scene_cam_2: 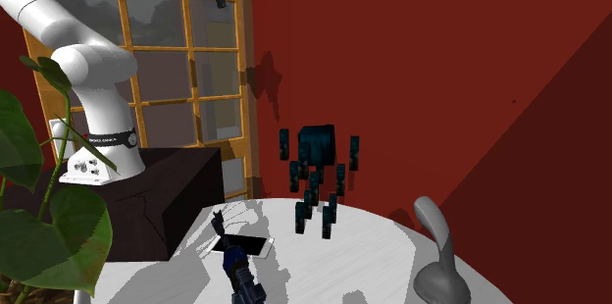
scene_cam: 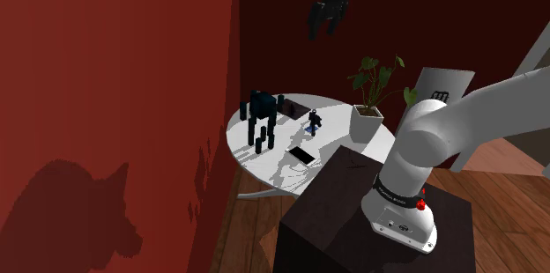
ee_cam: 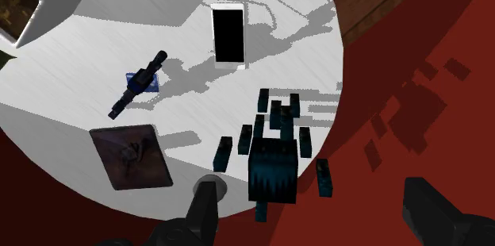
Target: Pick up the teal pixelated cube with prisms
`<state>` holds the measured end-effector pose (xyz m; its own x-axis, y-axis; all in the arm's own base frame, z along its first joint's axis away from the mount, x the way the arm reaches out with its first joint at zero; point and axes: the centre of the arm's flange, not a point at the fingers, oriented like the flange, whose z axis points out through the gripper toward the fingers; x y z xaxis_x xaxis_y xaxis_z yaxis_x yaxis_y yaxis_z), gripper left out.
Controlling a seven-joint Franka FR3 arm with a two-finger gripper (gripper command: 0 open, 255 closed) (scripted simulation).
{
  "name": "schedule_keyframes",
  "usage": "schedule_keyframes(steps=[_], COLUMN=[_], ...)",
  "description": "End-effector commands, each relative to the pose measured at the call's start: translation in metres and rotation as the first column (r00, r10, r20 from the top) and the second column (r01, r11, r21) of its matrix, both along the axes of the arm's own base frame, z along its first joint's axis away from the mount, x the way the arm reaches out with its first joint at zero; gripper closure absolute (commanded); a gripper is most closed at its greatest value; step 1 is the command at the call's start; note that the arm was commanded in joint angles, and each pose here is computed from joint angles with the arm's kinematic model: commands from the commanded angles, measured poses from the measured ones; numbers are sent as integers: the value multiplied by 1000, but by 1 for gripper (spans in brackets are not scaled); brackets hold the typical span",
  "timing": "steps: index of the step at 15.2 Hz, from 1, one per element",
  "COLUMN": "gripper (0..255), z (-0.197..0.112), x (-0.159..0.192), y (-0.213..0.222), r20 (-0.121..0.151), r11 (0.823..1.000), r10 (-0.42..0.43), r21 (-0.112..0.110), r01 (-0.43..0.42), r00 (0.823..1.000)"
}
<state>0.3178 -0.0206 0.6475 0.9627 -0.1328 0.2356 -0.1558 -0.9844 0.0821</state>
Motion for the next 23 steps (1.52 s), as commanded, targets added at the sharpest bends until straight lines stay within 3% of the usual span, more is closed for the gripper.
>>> schedule_keyframes(steps=[1, 23], gripper=[0, 0], z=[0, -243], x=[0, 159], y=[0, -59], r20=[0, -87], r11=[1000, 997], r10=[0, -21], r21=[0, 75], r01=[0, 27], r00=[1000, 996])
